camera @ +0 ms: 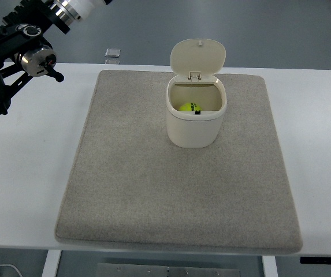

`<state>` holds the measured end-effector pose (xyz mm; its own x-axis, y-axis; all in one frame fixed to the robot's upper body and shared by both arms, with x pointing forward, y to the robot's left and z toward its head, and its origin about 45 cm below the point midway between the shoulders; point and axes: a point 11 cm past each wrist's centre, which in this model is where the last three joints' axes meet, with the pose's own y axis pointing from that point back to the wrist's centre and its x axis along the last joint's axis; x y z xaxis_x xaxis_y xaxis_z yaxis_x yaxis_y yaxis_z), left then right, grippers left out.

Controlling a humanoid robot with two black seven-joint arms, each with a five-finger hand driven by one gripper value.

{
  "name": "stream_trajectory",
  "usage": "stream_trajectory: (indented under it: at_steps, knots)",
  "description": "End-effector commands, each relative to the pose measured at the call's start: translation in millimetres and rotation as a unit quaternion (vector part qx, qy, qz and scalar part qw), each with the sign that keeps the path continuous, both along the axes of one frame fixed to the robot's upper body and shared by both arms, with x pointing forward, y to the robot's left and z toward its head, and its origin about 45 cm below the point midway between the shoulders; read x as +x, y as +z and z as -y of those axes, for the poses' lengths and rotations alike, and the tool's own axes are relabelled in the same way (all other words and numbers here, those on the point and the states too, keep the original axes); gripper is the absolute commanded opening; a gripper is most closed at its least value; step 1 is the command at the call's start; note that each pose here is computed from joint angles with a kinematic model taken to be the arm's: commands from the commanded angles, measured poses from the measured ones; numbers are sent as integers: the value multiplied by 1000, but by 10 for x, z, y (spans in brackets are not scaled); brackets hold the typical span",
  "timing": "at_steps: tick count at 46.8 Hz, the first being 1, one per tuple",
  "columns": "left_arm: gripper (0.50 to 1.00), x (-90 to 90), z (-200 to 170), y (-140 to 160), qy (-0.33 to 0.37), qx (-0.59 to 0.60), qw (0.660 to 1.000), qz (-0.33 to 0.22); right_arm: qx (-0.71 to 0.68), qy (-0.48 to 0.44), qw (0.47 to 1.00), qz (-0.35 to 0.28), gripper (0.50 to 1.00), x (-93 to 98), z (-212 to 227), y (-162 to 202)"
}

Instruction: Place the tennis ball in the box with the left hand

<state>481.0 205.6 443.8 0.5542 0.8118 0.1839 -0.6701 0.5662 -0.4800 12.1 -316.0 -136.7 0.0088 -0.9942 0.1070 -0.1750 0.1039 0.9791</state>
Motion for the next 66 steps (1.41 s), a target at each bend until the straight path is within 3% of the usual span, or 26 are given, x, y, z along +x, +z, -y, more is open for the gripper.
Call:
stream_trajectory:
  at_steps: [1,10,29,43,57,66]
  knots:
    - [866,140,-358,-23,45,-58,997,-23,0,0,1000,0,938,1,3,0]
    - [868,273,-853,-371,96,-155,980,-80,0,0,1000,0,938,1,3,0]
    - [870,196,-869,-1478,125,-194,956,-179,0,0,1000,0,938,1,3,0]
    - [868,160,-932,-1715,138,-200,949,-200,0,0,1000,0,938,1,3,0]
    - [868,167,-1202,-1743,169,-256,931,-197,0,0,1000,0,938,1,3,0]
    - [876,128,-924,-2053,161,-276,919,-232,0,0,1000,0,938,0,-3,0]
